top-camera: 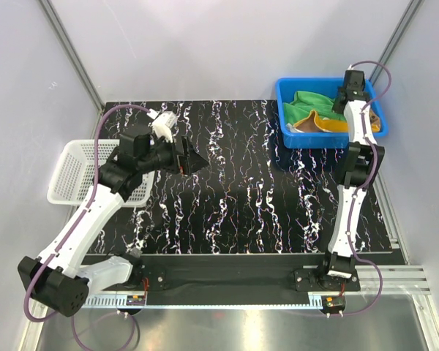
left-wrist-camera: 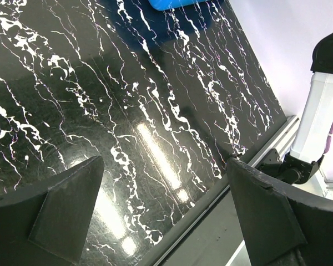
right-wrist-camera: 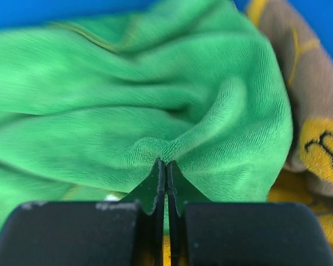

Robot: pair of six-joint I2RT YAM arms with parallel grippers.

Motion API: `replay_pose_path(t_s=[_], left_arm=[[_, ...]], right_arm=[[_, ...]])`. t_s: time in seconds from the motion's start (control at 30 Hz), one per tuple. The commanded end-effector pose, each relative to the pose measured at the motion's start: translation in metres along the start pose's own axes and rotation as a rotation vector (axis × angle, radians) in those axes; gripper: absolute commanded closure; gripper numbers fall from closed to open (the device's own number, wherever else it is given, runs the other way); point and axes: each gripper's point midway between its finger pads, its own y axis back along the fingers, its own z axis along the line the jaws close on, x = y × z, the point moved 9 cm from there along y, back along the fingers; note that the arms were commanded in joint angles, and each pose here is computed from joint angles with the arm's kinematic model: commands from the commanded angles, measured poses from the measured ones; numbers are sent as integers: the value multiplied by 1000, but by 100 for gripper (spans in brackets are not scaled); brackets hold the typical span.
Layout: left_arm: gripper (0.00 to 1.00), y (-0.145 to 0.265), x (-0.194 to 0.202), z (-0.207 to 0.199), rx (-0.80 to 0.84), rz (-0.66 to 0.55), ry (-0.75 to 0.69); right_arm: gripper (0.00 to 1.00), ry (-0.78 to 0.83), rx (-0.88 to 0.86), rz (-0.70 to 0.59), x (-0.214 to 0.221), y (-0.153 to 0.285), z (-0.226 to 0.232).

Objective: Fold and stack the towels
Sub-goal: Grab crumpled towel, then move the towel to the center of the board

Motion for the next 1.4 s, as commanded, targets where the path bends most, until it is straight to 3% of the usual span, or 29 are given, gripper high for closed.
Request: replay_pose_path(t_s=[0.0,0.03,0.13,0.3,0.43,0.57,0.6,0.63,0.67,0.7,0.73,0.77,0.83,0.87,0.97,1.1,1.27,1.3,1.37], left_arm=[[1,18,-24,-18,34,-107,-65],[1,19,-25,-20,46,-114,-65],[1,24,-24,-24,64,-125,-56],[1,30,-19,-27,91,-139,-59],[1,39,-29,-25,-27,-172,-65],[1,45,-40,-19,-150,-222,-10],[1,44,-38,-17,-163,-212,5],[1,44,-35,-14,-177,-197,28],[1,42,-31,-11,-185,-186,39],[1,39,-24,-5,-202,-163,56],[1,37,-19,-1,-215,-145,66],[1,34,-11,5,-234,-117,72],[2,31,0,12,-255,-78,71],[3,30,5,16,-270,-66,78],[5,20,29,28,-277,10,101],[8,-2,52,45,-286,85,149],[12,-39,43,63,-354,124,150],[13,-53,47,75,-409,187,163],[16,-73,30,92,-511,207,137]], right_arm=[[100,-22,-180,-369,-102,102,6],[100,-10,-282,-440,-120,139,11],[100,13,-379,-564,-140,204,20],[100,115,-478,-591,-133,282,47],[100,180,-546,-627,-114,366,81],[100,135,-778,-557,-76,429,100],[100,74,-836,-433,-50,416,111],[100,60,-937,-430,-35,443,104],[100,37,-993,-428,-24,447,106],[100,-9,-1015,-247,22,418,118],[100,-15,-1099,-232,42,434,112],[100,-43,-1091,-86,88,404,118],[98,-22,-1091,2,134,403,117],[86,-38,-1025,139,177,382,114],[71,-78,-948,321,235,368,99],[56,-93,-815,314,245,367,82],[54,-35,-719,167,220,331,105],[55,-8,-680,195,222,312,116],[56,41,-687,124,196,300,136]])
